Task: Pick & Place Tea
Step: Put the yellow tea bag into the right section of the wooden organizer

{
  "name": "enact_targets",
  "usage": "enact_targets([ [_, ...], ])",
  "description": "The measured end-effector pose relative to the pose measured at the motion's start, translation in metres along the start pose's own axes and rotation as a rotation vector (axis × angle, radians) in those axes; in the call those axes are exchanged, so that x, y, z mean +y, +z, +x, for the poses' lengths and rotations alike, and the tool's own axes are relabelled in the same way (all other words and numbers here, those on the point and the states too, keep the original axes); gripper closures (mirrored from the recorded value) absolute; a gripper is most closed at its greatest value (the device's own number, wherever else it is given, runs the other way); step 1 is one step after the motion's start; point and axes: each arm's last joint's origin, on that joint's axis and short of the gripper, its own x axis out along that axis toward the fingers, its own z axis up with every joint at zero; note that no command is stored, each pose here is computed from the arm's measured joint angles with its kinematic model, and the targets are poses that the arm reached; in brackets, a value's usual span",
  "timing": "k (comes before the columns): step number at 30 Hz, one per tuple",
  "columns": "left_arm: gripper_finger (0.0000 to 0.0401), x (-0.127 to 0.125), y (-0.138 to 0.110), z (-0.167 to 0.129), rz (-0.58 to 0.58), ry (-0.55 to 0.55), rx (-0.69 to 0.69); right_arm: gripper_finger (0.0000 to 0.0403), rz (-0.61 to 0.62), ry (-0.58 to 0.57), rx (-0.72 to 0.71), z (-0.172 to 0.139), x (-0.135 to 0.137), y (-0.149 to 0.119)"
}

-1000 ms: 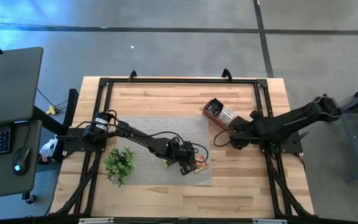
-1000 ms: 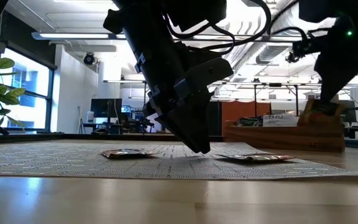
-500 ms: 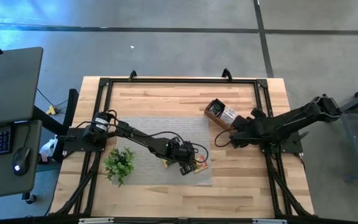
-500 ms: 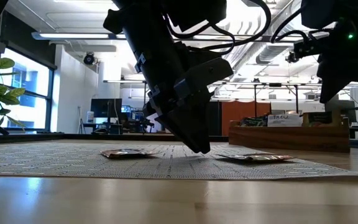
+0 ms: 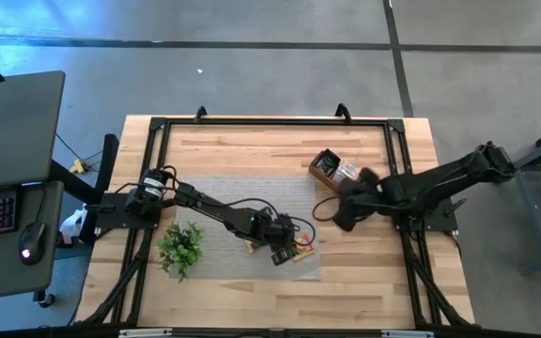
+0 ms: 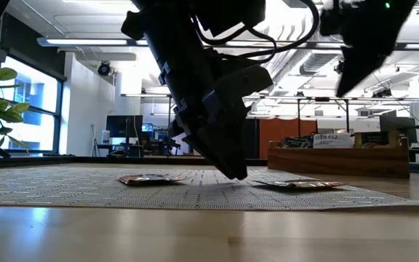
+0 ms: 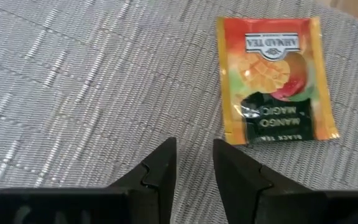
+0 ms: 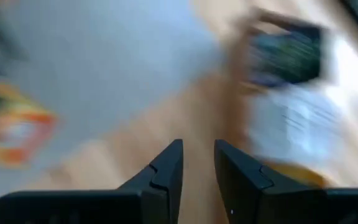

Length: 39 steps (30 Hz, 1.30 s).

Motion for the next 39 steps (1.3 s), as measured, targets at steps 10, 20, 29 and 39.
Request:
enact_targets([
  [10, 0.0297, -0.008, 0.006, -0.001, 0.046, -0.132, -0.023, 0.0312, -0.027, 0.617, -0.149, 0.034, 0.056, -0.018],
  [20, 0.0297, -0.009, 0.006, -0.001, -0.064, -0.170, -0.010, 0.0289, -0.206, 0.566, -0.219, 0.089, 0.071, -0.049],
  [29, 0.0297, -0.012, 0.004, -0.001, -0.235, -0.251, 0.077, 0.0299, -0.389, 0.499, -0.209, 0.116, 0.099, -0.043],
  [39, 0.0298, -0.013, 0.003, 0.009, -0.273, -0.261, 0.067, 0.0313, -0.400, 0.347, -0.175, 0.129, 0.098, -0.051],
])
